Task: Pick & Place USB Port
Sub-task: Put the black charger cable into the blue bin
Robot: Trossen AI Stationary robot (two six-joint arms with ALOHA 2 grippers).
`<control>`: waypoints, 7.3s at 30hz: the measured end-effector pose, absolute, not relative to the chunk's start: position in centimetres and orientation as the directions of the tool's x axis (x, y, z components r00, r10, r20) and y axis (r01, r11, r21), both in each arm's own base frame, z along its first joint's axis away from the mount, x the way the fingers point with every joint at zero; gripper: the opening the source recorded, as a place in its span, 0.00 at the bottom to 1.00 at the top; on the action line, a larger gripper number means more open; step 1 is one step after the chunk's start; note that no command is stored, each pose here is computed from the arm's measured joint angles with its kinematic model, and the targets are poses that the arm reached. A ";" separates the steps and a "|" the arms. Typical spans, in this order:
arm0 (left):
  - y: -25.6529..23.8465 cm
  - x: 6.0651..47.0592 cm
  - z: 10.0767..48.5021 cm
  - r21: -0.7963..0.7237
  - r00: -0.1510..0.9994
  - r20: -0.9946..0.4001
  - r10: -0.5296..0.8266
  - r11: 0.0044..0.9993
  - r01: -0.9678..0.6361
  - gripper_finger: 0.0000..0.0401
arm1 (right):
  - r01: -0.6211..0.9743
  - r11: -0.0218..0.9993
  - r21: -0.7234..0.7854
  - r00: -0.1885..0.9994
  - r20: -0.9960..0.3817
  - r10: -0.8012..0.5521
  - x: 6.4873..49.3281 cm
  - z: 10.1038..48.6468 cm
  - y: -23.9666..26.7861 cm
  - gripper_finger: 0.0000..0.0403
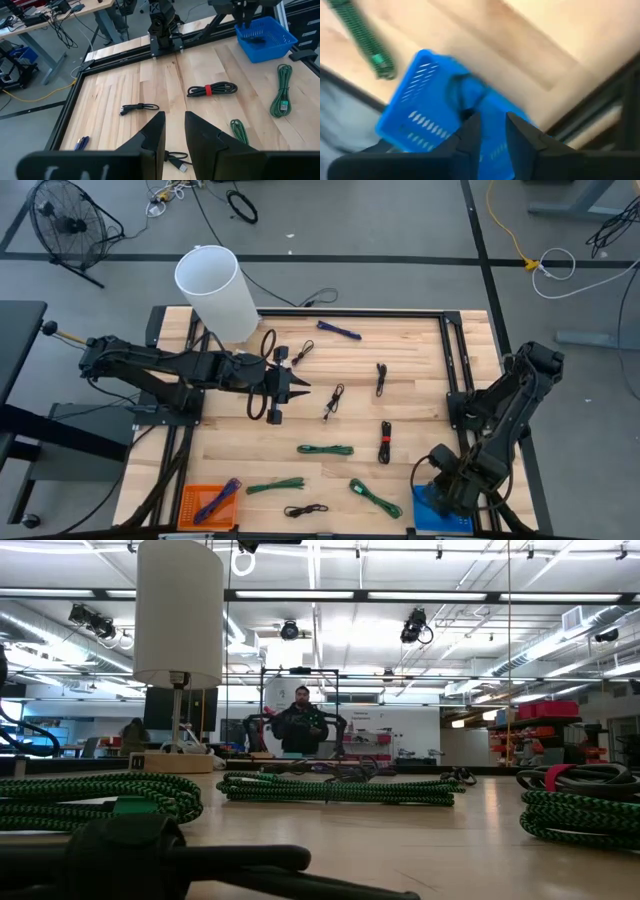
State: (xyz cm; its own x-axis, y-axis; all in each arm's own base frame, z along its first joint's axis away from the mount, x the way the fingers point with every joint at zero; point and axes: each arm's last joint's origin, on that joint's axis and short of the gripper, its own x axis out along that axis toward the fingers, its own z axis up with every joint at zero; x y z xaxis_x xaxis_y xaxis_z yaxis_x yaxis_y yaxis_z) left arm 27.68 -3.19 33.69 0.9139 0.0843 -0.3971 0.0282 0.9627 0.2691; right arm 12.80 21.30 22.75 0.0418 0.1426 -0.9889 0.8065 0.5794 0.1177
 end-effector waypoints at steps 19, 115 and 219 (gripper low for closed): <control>-3.2 27.7 33.7 0.268 0.915 -0.396 0.084 0.963 0.028 0.19 | 0.859 0.509 -0.049 0.173 -0.909 -0.378 17.6 22.5 13.6 0.23; -3.2 27.5 33.2 0.265 0.892 -0.444 0.087 0.963 0.038 0.19 | 0.563 0.720 0.406 0.176 -0.910 0.376 19.3 24.3 7.6 0.03; -3.2 27.4 33.1 0.244 0.883 -0.460 0.088 0.969 0.031 0.19 | 0.673 0.463 0.577 0.417 -0.813 0.407 7.2 22.4 25.3 0.17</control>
